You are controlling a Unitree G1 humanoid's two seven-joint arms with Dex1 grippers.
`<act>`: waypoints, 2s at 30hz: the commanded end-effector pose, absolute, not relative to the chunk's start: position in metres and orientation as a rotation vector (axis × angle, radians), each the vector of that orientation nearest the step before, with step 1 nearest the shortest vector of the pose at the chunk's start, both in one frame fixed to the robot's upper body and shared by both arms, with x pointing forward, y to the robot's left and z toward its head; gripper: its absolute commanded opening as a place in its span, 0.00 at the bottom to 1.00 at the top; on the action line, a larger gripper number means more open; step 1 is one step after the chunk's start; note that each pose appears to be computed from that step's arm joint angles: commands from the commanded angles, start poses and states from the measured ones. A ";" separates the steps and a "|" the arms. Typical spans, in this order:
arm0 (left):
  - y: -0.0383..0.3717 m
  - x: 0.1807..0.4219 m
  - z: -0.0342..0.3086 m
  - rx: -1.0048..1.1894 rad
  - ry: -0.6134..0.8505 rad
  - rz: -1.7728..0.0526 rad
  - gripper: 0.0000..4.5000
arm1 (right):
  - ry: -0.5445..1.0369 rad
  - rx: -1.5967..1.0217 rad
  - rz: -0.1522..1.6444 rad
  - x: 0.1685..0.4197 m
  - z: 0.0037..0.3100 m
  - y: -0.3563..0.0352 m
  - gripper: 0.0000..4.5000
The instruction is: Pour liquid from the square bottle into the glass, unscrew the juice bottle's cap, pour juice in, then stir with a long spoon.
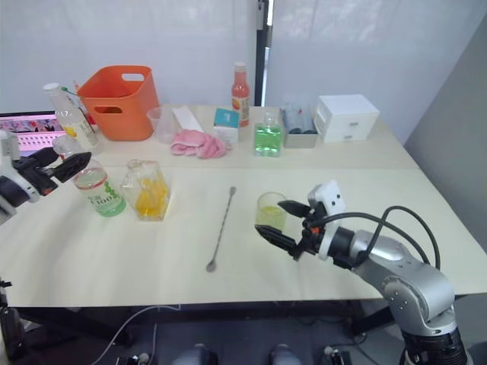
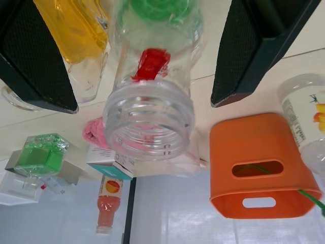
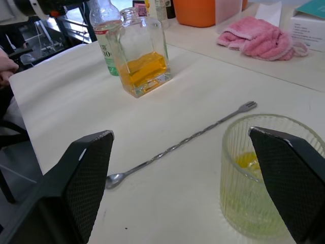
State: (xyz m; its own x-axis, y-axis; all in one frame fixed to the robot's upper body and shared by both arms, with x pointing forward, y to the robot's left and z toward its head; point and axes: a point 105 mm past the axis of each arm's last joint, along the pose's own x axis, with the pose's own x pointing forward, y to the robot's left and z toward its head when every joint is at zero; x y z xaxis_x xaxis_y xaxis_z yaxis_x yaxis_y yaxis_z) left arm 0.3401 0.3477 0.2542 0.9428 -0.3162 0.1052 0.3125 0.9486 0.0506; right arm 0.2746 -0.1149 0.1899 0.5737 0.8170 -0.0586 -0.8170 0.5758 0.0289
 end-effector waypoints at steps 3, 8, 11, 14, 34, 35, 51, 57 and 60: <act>0.354 0.307 0.281 0.068 -0.162 -0.317 0.98 | 0.028 -0.016 0.938 0.275 0.199 -0.124 1.00; 0.357 0.283 0.273 0.061 -0.110 -0.305 0.98 | 0.024 -0.008 0.900 0.277 0.201 -0.135 1.00; 0.354 0.270 0.265 0.051 -0.078 -0.311 0.98 | 0.028 -0.006 0.877 0.276 0.200 -0.142 1.00; 0.346 0.255 0.251 0.023 -0.025 -0.349 0.98 | 0.042 -0.008 0.858 0.274 0.196 -0.149 1.00; 0.211 0.262 0.206 0.005 0.081 -0.889 0.98 | 0.041 -0.014 0.786 0.276 0.188 -0.158 1.00; 0.205 0.265 0.204 0.005 0.081 -0.899 0.98 | 0.039 -0.014 0.786 0.275 0.188 -0.157 1.00; 0.120 0.294 0.151 -0.012 0.295 -0.737 0.98 | 0.046 -0.033 0.968 0.260 0.193 -0.153 1.00; 0.108 0.304 0.139 0.005 0.351 -0.603 0.98 | 0.081 -0.046 1.143 0.250 0.199 -0.156 1.00; 0.101 0.304 0.135 0.021 0.371 -0.592 0.98 | 0.119 -0.056 1.228 0.243 0.197 -0.156 1.00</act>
